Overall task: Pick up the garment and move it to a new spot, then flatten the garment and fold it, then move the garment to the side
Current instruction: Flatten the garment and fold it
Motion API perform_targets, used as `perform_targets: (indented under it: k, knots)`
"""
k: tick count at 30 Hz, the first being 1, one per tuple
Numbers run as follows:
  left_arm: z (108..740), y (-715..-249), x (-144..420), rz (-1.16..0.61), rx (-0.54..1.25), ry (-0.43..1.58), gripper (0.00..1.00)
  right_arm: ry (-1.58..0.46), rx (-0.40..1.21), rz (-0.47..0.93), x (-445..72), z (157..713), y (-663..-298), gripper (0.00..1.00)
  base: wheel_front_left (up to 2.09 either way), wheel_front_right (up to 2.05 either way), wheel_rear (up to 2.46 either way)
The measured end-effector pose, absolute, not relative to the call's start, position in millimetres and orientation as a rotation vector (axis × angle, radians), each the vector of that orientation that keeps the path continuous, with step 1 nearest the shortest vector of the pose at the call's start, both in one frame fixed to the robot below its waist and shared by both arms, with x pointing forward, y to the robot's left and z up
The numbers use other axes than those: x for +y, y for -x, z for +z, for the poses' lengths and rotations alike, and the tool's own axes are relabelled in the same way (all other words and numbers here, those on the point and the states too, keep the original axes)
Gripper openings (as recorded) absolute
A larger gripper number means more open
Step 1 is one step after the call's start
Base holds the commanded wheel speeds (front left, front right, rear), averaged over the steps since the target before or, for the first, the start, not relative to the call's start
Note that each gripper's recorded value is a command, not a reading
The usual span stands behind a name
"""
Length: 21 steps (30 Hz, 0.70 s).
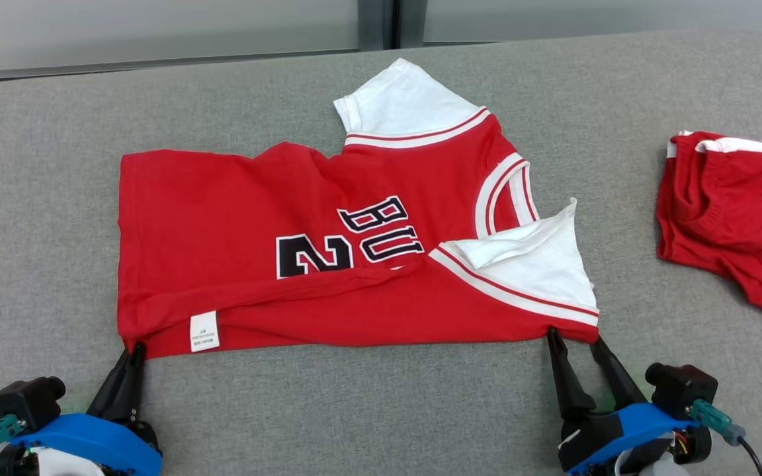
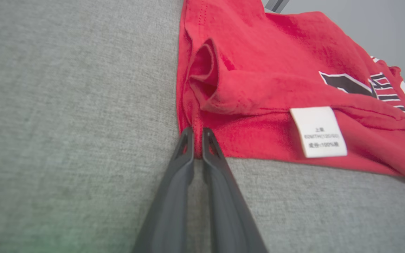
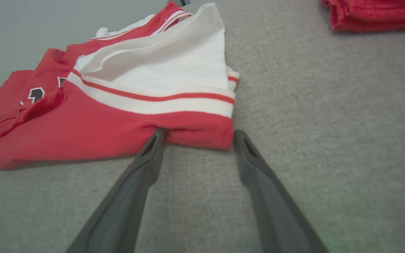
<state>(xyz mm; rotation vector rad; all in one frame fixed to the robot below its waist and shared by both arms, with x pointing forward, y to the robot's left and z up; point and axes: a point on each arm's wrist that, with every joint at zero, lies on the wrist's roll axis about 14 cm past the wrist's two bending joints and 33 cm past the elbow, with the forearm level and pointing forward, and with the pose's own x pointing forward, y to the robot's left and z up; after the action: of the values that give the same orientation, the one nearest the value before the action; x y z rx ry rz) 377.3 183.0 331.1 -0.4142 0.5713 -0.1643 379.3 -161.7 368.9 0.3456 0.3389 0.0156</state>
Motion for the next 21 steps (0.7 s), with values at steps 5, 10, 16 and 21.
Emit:
perform_targets:
  k: [5, 10, 16, 21]
  knots:
    - [334.8, -377.0, 182.0, -0.166, 0.561, 0.425, 0.0, -0.36, 0.349, 0.041, -152.9, 366.0, -388.1, 0.0, 0.0, 0.0, 0.0]
    - [346.0, -378.6, 180.3, -0.163, 0.527, 0.447, 0.0, -0.36, 0.305, 0.043, -153.5, 379.5, -396.6, 0.0, 0.0, 0.0, 0.0]
    - [374.2, -379.3, 173.6, -0.168, 0.437, 0.475, 0.0, -0.35, 0.217, 0.05, -156.3, 408.4, -400.6, 0.0, 0.0, 0.0, 0.0]
    - [388.1, -364.7, 172.8, -0.155, 0.392, 0.482, 0.0, -0.337, 0.189, 0.061, -155.0, 420.6, -386.2, 0.0, 0.0, 0.0, 0.0]
